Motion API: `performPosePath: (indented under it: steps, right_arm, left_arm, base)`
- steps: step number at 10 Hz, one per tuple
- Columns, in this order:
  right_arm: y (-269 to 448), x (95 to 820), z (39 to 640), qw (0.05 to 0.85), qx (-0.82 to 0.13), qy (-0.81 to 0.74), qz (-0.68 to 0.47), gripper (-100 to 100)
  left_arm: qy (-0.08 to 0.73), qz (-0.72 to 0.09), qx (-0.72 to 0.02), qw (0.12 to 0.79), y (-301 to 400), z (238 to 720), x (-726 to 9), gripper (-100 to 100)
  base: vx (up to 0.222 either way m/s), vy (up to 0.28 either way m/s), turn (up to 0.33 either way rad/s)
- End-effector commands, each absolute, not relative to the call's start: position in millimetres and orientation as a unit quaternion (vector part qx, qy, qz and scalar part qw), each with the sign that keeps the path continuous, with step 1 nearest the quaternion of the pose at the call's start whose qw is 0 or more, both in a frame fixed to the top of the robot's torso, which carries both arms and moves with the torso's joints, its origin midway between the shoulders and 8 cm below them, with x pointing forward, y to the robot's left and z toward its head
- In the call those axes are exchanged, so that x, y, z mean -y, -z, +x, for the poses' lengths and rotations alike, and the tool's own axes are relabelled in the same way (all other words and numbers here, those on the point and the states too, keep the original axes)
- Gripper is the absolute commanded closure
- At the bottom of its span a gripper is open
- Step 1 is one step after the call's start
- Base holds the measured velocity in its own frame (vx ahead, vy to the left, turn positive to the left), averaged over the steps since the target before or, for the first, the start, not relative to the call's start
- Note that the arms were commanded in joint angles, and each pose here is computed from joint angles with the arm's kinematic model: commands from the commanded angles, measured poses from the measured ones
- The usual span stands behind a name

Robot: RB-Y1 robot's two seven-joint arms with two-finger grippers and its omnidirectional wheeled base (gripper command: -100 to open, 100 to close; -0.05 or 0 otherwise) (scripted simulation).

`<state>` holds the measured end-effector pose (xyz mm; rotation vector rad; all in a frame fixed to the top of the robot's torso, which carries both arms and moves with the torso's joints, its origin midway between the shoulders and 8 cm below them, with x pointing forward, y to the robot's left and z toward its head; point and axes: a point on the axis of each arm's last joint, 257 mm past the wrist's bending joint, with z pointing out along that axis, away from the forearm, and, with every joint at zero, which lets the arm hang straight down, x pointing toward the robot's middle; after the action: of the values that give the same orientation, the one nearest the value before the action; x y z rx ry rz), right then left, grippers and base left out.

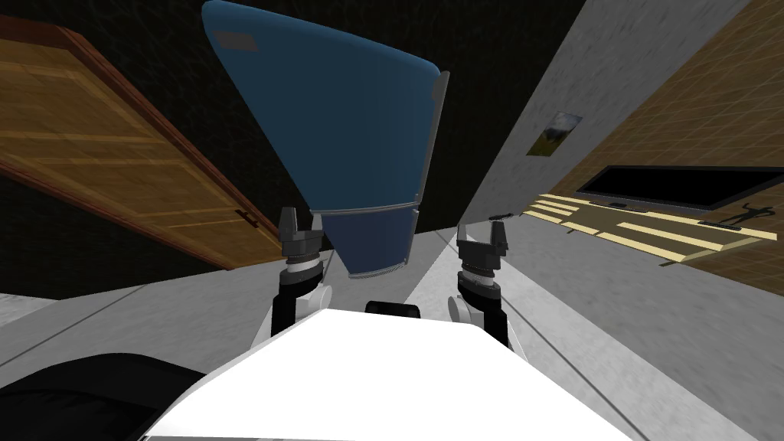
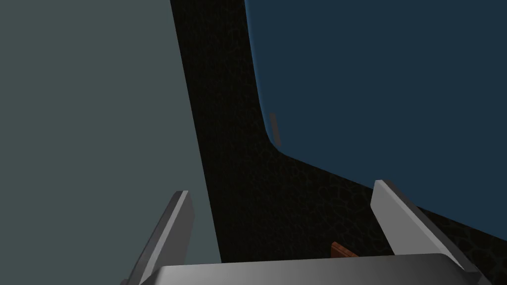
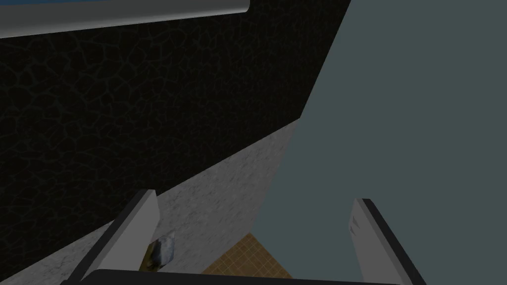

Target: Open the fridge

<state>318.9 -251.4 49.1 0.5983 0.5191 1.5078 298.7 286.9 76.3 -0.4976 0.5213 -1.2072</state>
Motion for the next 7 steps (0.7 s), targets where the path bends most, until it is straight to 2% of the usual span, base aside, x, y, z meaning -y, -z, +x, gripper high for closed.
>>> performPosePath:
  steps: [1,7]
  right_arm:
    - [-49.1,251.4,318.9,0.659,-0.229,-0.666,0.264,0]
    - [-49.2,251.4,318.8,0.659,-0.229,-0.666,0.264,0]
  left_arm:
    - [0.555,-0.229,-0.240,0.763,-76.3,298.7,-286.9,0]
    - [0.555,-0.229,-0.240,0.763,-76.4,298.6,-286.9,0]
  base:
    - [0.000,0.000,0.000]
    - [0.000,0.000,0.000]
